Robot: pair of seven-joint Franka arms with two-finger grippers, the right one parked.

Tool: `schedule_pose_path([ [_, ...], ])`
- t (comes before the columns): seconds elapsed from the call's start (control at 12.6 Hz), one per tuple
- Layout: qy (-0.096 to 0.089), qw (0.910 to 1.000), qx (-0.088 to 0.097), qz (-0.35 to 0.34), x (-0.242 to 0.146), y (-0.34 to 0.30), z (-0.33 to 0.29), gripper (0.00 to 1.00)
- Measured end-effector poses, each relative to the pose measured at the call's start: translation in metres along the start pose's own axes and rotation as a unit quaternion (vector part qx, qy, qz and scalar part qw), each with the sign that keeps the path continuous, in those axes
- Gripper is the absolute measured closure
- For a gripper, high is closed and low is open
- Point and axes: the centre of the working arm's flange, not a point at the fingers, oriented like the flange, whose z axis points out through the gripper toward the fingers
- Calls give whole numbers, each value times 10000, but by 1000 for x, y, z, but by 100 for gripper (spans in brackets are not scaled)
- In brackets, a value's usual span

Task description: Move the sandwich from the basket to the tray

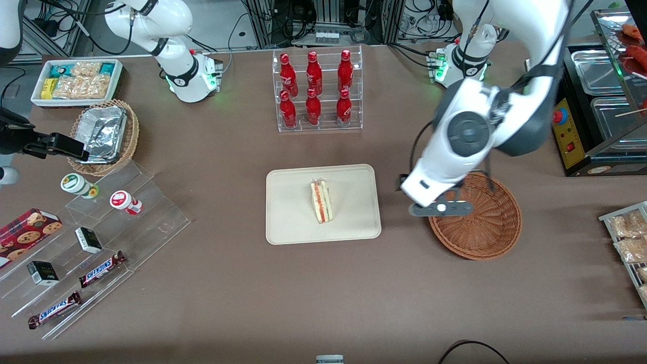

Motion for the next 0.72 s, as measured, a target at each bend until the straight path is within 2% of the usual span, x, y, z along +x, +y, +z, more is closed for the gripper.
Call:
schedule_pose_path([
  [0.24, -241, 9987, -95, 445, -15, -85, -35, 0],
  [0.4, -312, 9978, -150, 565, -29, -126, -59, 0],
  [0.72, -470, 9967, -163, 644, -59, -153, -114, 0],
])
